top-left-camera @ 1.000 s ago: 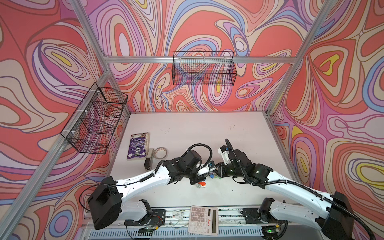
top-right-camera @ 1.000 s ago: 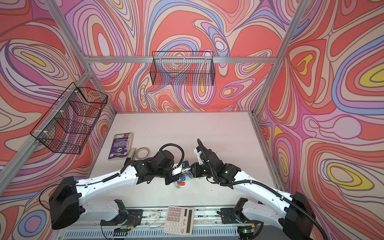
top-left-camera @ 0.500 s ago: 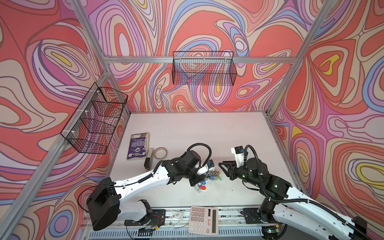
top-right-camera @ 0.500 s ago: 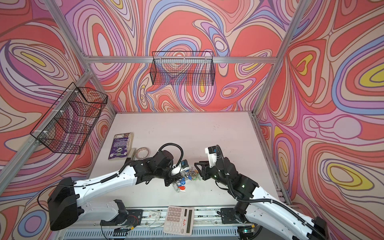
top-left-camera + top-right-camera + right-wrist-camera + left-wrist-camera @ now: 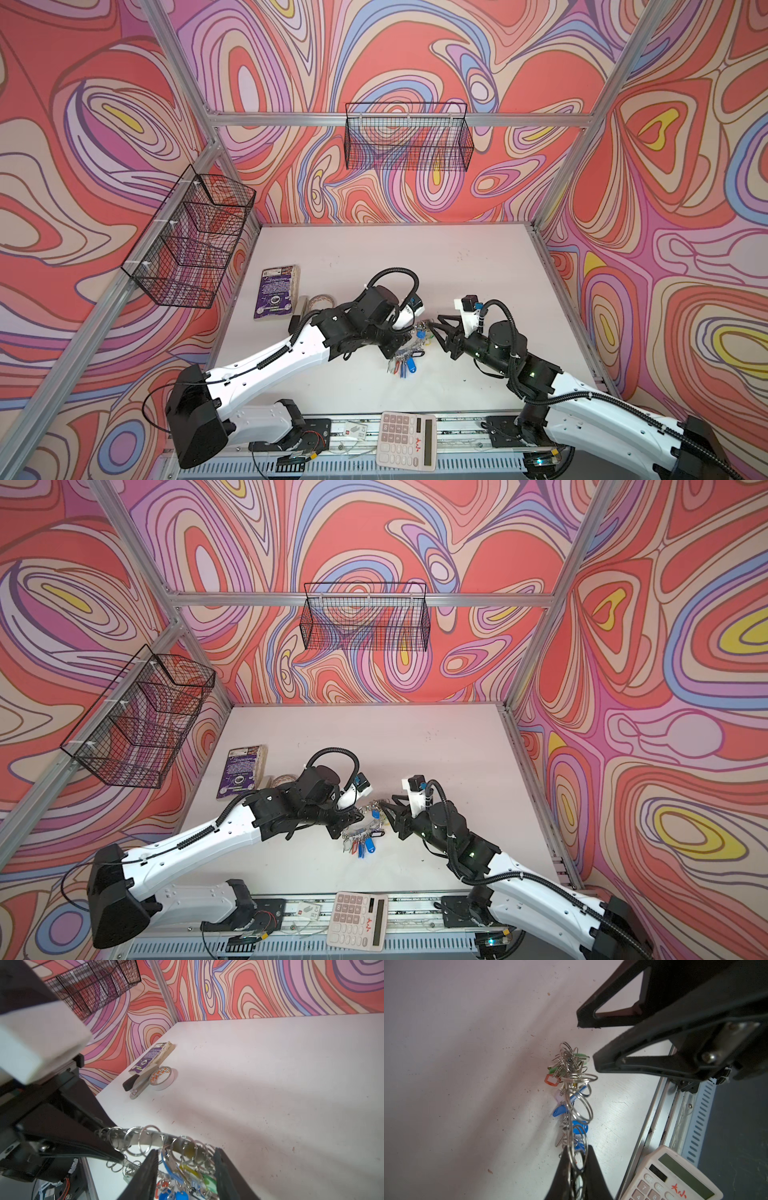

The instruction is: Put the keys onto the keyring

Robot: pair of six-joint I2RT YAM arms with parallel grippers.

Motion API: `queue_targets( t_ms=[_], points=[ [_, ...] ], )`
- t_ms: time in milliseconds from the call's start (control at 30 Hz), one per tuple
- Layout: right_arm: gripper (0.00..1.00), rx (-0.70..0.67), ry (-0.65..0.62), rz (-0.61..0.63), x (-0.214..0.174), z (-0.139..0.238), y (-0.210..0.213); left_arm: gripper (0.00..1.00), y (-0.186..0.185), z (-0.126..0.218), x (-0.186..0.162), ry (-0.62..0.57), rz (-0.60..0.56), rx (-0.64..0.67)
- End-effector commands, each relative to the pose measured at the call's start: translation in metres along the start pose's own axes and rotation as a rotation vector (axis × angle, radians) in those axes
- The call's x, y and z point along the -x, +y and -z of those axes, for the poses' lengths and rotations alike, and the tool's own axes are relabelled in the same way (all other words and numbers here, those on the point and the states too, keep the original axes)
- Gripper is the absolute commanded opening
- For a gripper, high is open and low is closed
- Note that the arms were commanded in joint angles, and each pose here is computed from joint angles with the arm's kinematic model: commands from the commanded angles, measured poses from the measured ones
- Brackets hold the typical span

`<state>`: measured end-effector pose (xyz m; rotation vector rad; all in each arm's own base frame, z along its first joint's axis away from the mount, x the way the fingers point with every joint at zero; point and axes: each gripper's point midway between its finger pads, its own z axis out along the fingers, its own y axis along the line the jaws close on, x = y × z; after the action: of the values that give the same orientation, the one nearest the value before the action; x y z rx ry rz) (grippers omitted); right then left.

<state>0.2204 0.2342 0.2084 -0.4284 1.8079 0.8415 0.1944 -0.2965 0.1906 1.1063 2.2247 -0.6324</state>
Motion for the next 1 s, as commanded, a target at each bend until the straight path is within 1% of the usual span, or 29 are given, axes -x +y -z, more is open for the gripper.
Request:
queue_targets(
  t_ms=[0, 100, 233, 367, 500, 600, 967],
  points=[
    [0.56, 0.043, -0.123, 0.076, 0.041, 0.010, 0.016, 0.00, 0.003, 0.022, 0.024, -0.078, 0.080, 0.037],
    [0.56, 0.079, -0.092, 0.118, 0.044, 0.006, 0.026, 0.00, 0.002, 0.027, 0.029, -0.077, 0.103, 0.033],
    [0.51, 0.134, -0.012, 0.156, 0.038, -0.011, 0.038, 0.00, 0.001, 0.031, 0.032, -0.070, 0.112, 0.034],
    [0.45, 0.167, 0.008, 0.171, 0.037, -0.020, 0.044, 0.00, 0.001, 0.033, 0.034, -0.075, 0.115, 0.037],
    [0.41, 0.172, 0.016, 0.180, 0.036, -0.025, 0.045, 0.00, 0.001, 0.034, 0.033, -0.075, 0.115, 0.040],
    [0.35, 0.155, 0.033, 0.181, 0.032, -0.028, 0.041, 0.00, 0.002, 0.035, 0.033, -0.079, 0.113, 0.044],
    [0.17, 0.135, 0.022, 0.153, 0.029, -0.026, 0.036, 0.00, 0.003, 0.036, 0.033, -0.082, 0.099, 0.047]
  ],
)
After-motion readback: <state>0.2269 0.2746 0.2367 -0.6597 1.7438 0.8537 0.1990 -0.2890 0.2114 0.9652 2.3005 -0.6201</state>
